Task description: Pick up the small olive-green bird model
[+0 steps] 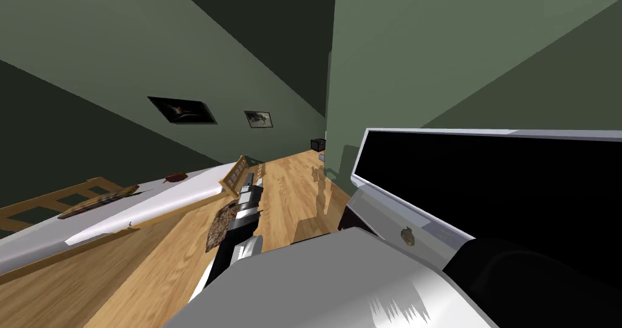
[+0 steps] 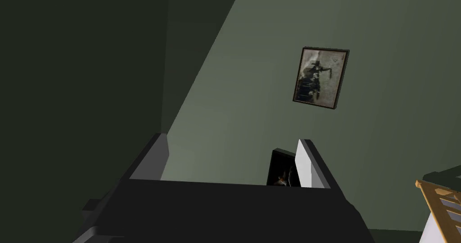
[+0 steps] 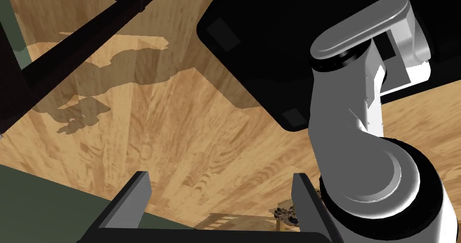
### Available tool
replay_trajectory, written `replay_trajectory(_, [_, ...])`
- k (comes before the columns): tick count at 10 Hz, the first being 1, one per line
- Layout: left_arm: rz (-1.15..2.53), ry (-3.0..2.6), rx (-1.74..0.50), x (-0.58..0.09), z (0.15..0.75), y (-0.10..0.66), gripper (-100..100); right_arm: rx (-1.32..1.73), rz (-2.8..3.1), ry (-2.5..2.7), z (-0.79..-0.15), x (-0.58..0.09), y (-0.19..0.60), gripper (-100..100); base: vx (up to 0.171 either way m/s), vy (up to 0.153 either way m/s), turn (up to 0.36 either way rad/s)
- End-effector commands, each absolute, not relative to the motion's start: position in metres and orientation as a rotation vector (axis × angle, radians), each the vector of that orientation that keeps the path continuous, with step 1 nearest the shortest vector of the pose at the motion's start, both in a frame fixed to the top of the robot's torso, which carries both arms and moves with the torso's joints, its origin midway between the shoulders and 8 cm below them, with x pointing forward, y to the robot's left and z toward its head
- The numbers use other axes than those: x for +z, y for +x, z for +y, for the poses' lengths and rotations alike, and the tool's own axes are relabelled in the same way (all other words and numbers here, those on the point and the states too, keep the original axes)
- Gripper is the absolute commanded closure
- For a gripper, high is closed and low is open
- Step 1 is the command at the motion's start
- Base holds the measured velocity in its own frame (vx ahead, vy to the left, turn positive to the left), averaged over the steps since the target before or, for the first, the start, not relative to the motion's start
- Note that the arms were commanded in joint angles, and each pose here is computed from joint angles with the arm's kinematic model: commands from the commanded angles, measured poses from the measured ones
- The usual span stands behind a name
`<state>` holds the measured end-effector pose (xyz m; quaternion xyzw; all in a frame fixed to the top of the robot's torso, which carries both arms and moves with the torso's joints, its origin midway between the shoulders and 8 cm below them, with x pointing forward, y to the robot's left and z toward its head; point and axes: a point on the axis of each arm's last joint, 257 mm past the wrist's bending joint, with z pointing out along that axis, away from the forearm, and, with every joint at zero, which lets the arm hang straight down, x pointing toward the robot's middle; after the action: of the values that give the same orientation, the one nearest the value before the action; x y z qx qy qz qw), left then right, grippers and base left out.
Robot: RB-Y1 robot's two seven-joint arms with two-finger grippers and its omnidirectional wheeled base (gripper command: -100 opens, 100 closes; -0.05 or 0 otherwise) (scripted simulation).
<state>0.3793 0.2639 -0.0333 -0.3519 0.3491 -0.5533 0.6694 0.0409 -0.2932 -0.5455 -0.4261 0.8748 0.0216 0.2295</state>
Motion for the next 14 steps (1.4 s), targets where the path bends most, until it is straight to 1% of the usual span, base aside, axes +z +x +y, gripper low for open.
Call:
replay_trajectory(1, [0.787, -0.793, -1.247, -0.033, 0.264, 0.379, 0, 0.015, 2.408, -1.323, -0.321, -0.553, 0.015, -100, 0.002, -0.085, 0.332])
replay_trajectory(2, [0.787, -0.793, -1.247, -0.033, 0.264, 0.379, 0, 0.015, 2.408, -1.323, -0.321, -0.553, 0.015, -100, -0.004, -0.084, 0.131])
replay_trajectory(3, [0.787, -0.793, -1.247, -0.033, 0.264, 0.379, 0, -0.019, 2.402, -1.447, -0.344, -0.558, -0.006, -100, -0.007, -0.09, 0.264])
replay_trajectory(4, [0.787, -0.793, -1.247, -0.033, 0.264, 0.379, 0, -0.021, 2.402, -1.45, -0.345, -0.557, -0.007, -100, 0.006, -0.083, 0.141])
replay_trajectory(5, [0.787, -0.793, -1.247, -0.033, 0.264, 0.379, 0, -0.054, 2.391, -1.571, -0.369, -0.559, -0.026, -100, 0.023, -0.093, 0.225])
replay_trajectory(7, [0.787, -0.793, -1.247, -0.033, 0.264, 0.379, 0, -0.114, 2.365, -1.788, -0.418, -0.559, -0.059, -100, 0.016, -0.179, 0.349])
replay_trajectory(8, [0.787, -0.793, -1.247, -0.033, 0.264, 0.379, 0, -0.115, 2.359, -1.795, -0.418, -0.559, -0.059, -100, 0.021, -0.138, 0.122])
replay_trajectory(9, [0.787, -0.793, -1.247, -0.033, 0.264, 0.379, 0, -0.14, 2.337, -1.892, -0.439, -0.556, -0.071, -100, 0.024, -0.1, 0.148])
replay_trajectory(11, [0.787, -0.793, -1.247, -0.033, 0.264, 0.379, 0, -0.142, 2.34, -1.894, -0.441, -0.556, -0.072, -100, 0.017, -0.056, 0.059])
replay_trajectory(13, [0.787, -0.793, -1.247, -0.033, 0.264, 0.379, 0, -0.193, 2.3, -2.055, -0.482, -0.55, -0.088, -100, 0.029, -0.101, 0.206])
replay_trajectory(14, [0.787, -0.793, -1.247, -0.033, 0.264, 0.379, 0, -0.196, 2.303, -2.058, -0.484, -0.549, -0.089, -100, 0.011, -0.136, 0.079])
